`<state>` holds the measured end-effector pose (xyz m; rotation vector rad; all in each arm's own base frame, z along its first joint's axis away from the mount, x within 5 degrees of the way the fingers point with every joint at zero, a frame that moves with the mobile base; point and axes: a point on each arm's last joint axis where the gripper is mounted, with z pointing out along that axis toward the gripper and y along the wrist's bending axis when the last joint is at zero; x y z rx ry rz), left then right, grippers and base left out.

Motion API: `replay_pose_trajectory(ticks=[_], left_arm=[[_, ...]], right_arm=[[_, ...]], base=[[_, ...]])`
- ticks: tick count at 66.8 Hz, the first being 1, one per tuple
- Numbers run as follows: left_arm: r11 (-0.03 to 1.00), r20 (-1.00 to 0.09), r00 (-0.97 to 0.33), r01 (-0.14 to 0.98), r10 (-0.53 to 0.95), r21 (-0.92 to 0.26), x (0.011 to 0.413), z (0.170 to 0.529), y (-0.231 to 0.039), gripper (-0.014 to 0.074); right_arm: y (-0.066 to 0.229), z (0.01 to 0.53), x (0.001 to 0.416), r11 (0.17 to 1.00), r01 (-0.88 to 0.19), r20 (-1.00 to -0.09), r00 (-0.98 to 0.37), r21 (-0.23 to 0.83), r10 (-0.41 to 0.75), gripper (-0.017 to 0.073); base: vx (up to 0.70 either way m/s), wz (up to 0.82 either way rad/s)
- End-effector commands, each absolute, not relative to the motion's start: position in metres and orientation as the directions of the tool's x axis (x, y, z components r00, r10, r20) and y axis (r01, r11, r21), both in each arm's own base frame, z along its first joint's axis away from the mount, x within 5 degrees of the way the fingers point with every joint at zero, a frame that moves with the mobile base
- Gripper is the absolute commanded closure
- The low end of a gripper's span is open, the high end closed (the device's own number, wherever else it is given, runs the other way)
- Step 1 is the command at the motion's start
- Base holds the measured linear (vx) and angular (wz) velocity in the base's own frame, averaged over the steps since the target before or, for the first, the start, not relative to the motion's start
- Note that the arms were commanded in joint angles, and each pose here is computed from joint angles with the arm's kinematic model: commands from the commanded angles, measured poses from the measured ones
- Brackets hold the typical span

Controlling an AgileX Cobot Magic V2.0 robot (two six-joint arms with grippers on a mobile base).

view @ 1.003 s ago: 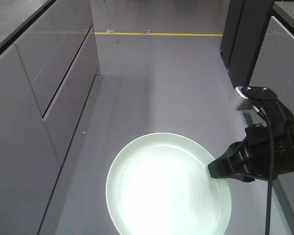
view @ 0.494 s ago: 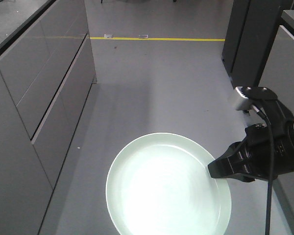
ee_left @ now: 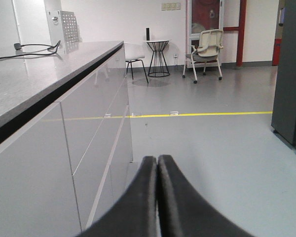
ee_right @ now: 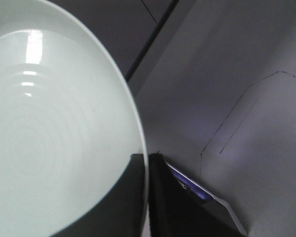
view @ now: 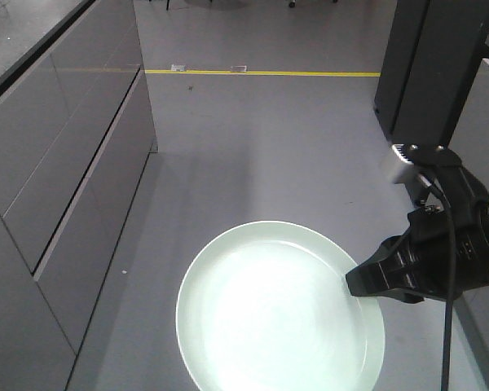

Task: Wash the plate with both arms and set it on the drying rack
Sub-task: 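Hold the plate in the right gripper while driving down the aisle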

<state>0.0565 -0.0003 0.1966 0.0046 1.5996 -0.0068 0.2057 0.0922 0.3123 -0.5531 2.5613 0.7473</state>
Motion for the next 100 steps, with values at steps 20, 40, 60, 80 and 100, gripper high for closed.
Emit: replay_pose_trajectory(ticks=[20,40,60,80,100], left_arm=[[1.0,-0.996,0.087,0.018,-0.02,-0.019,0.0539,0.2133,-0.0009,0.06],[1.0,-0.996,0.087,0.018,-0.02,-0.019,0.0539,0.2133,-0.0009,0.06],[1.0,-0.996,0.087,0.018,-0.02,-0.019,0.0539,0.2133,-0.0009,0.06],[1.0,-0.996,0.087,0.018,-0.02,-0.019,0.0539,0.2133,-0.0009,0.06],[1.0,-0.996,0.087,0.018,-0.02,-0.019,0.0539,0.2133,-0.0009,0.06]], right_arm=[[0.0942,0.3273,0.2049,0.762,-0.492,-0.549,-0.807,0.421,-0.218,0.0564],[0.0942,0.3273,0.2049,0.762,-0.492,-0.549,-0.807,0.421,-0.218,0.0564],[0.0942,0.3273,0.2049,0.762,-0.492,-0.549,-0.807,0.421,-0.218,0.0564],[0.0942,0.3273,0.2049,0.762,-0.492,-0.549,-0.807,0.421,-0.218,0.0564],[0.0942,0.3273,0.2049,0.762,-0.492,-0.549,-0.807,0.421,-0.218,0.0564]], base=[[0.29,0.0],[0.24,-0.04],[0.2,-0.09],[0.18,-0.16],[0.15,-0.19]])
